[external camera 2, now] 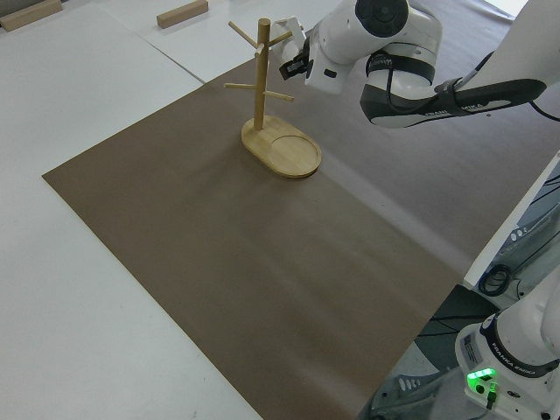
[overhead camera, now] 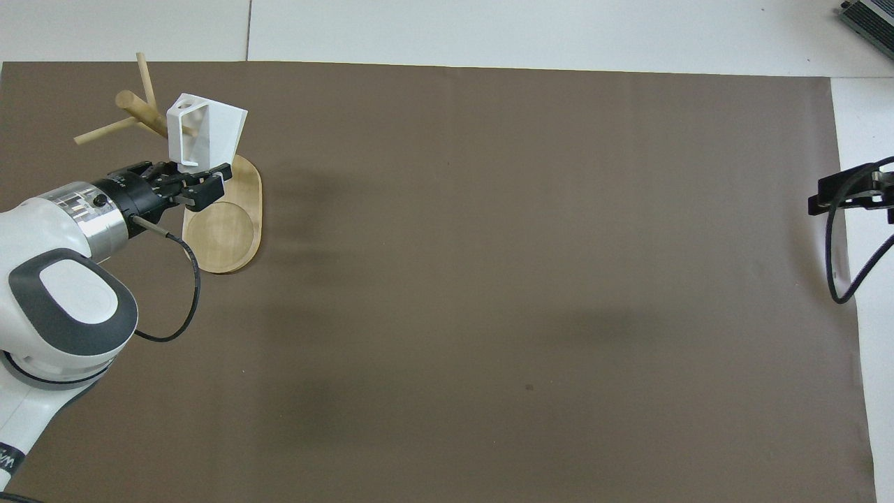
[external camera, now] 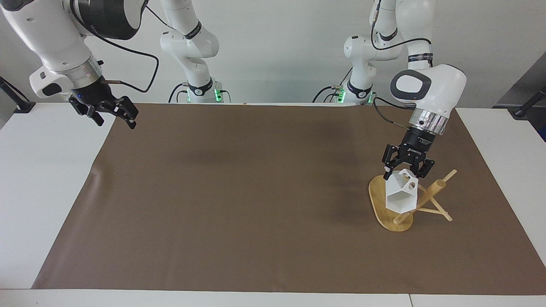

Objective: Hang cup on rack
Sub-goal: 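Lower the cup's handle onto a peg of the wooden mug tree, then open the left gripper and pull it back from the cup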

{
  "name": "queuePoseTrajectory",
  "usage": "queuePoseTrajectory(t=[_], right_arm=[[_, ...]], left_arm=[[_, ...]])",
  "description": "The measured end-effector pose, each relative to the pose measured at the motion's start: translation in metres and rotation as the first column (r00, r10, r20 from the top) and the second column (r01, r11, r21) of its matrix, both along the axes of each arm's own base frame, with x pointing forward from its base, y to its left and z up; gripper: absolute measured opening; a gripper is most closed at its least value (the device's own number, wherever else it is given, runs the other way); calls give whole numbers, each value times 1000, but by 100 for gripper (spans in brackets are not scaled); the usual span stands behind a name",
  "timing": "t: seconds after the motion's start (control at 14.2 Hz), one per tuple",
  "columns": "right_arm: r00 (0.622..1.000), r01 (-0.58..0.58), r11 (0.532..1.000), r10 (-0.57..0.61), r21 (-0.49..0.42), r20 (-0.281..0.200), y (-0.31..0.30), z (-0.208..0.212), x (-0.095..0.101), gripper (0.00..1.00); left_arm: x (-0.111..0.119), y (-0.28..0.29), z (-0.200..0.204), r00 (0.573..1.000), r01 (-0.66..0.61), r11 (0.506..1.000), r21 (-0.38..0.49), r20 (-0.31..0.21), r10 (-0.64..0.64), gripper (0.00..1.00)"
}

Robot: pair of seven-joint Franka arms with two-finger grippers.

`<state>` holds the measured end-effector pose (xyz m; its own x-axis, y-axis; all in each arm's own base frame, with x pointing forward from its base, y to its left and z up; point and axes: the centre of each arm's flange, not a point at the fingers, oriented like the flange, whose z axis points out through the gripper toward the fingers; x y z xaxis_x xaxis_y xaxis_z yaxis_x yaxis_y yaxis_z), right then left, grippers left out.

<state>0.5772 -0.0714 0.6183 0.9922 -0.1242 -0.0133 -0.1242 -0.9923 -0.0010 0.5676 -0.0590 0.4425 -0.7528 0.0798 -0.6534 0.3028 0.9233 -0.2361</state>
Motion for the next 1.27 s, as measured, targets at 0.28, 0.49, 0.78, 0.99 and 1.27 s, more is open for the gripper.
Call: queuePoseTrajectory(t=[0.28, 0.49, 0.78, 0.99, 1.27], right_arm=[[1000, -1, 1000, 1, -1, 7, 0, 4, -2, 100], [1000, -1, 1000, 1, -3, 22, 0, 5, 0, 100], [1000, -1, 1000, 1, -3, 25, 0, 5, 0, 100], [1000, -1, 1000, 1, -3, 25, 0, 5, 0, 100], [1000, -2, 1000, 2, -3, 23, 1, 5, 0, 100]], left_arm=[[1, 1, -3, 1000, -18, 1000, -5, -6, 18, 69], [1, 3, -3, 999, -33, 999, -14, -12, 32, 69], [3, 14, -5, 997, -72, 997, -23, -19, 71, 69], [4, 15, -8, 996, -84, 996, -26, -24, 84, 69], [4, 15, -8, 996, -89, 996, -26, -22, 89, 96]])
